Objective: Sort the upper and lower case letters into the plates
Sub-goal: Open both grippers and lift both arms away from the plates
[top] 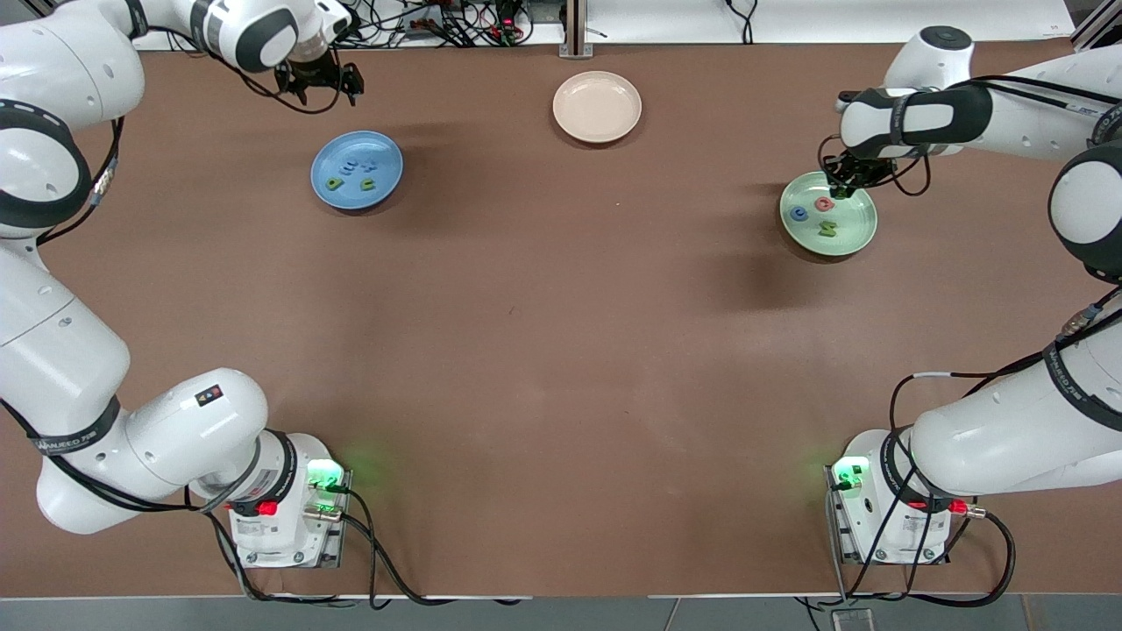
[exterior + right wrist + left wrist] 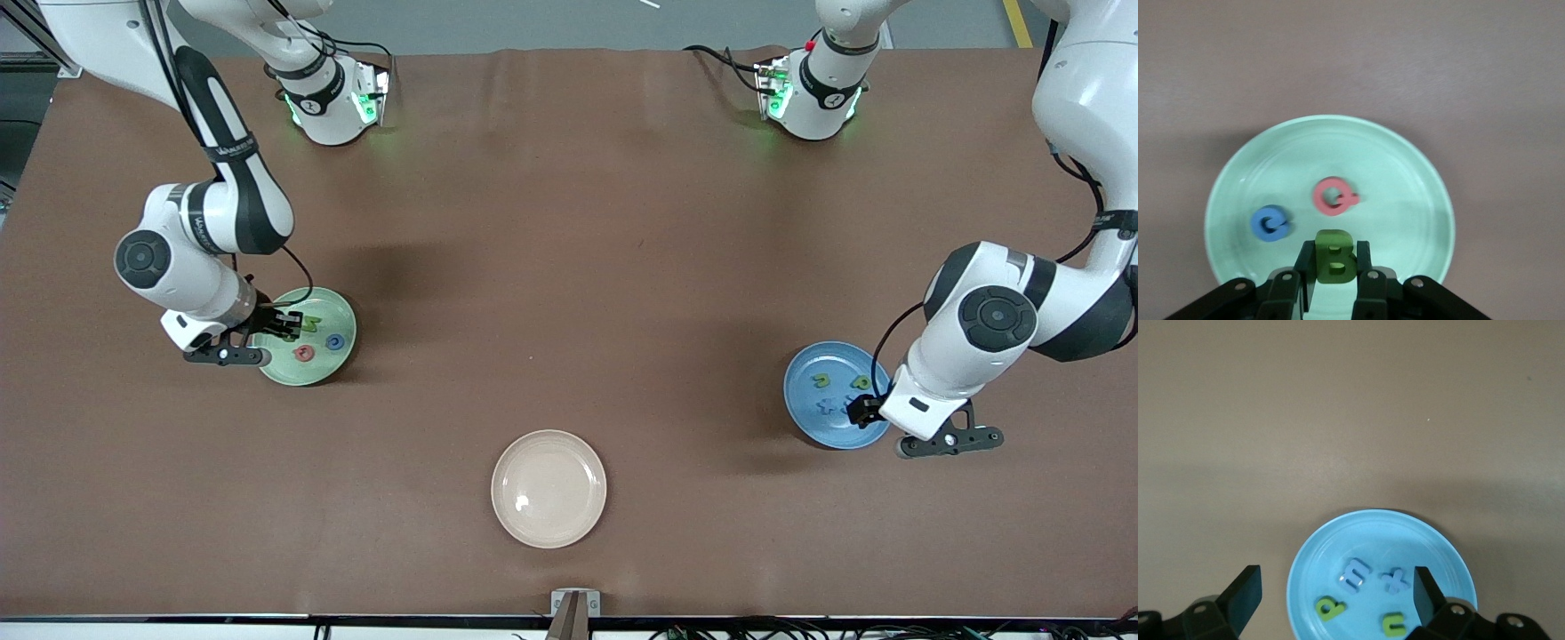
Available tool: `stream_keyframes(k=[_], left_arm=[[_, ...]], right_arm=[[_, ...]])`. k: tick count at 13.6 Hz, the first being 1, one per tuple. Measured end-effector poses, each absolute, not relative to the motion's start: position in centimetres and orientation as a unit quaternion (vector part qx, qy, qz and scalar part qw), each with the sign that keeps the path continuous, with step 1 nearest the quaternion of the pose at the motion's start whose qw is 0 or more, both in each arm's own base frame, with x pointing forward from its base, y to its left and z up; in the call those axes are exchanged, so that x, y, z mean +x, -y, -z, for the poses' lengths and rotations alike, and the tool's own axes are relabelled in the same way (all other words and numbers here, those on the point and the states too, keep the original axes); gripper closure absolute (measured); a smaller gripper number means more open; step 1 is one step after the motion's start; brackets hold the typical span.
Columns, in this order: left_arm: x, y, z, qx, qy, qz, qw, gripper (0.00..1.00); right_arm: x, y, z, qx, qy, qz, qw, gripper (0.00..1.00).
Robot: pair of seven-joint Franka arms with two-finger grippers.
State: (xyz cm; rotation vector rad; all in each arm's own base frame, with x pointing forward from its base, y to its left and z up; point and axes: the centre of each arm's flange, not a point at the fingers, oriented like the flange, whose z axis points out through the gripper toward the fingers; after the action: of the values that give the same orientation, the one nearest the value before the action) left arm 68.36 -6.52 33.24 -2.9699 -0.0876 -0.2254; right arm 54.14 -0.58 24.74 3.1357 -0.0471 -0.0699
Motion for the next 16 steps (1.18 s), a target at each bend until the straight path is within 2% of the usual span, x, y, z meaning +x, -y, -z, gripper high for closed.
stream_keyframes(k=[4, 7, 13, 14, 16], left_arm=[[69.2, 9.9, -37.7, -0.993, 0.021, 0.077, 0.091, 0.00], [68.7, 14.7, -39.1, -0.995, 0.005, 0.070, 0.072, 0.00], [67.4, 22.0, -35.3, -0.996, -0.004, 0.027, 0.080, 0.00], [67.2, 22.5, -35.5, -0.996, 0.004, 0.025, 0.081, 0.00], [66.7, 22.1, -38.0, -0.996, 0.019, 0.014, 0.082, 0.00]], right_arm=[[53.2, 5.3, -22.9, 1.000, 0.013, 0.003, 0.003, 0.72], [52.2, 5.3, -20.4, 1.000, 0.011, 0.011, 0.003, 0.72], [51.8, 3.8, -19.5, 1.000, -0.002, 0.023, -0.001, 0.72], [51.8, 3.7, -19.5, 1.000, -0.002, 0.027, -0.002, 0.68], [52.2, 3.6, -20.0, 0.999, -0.004, 0.043, -0.003, 0.46]])
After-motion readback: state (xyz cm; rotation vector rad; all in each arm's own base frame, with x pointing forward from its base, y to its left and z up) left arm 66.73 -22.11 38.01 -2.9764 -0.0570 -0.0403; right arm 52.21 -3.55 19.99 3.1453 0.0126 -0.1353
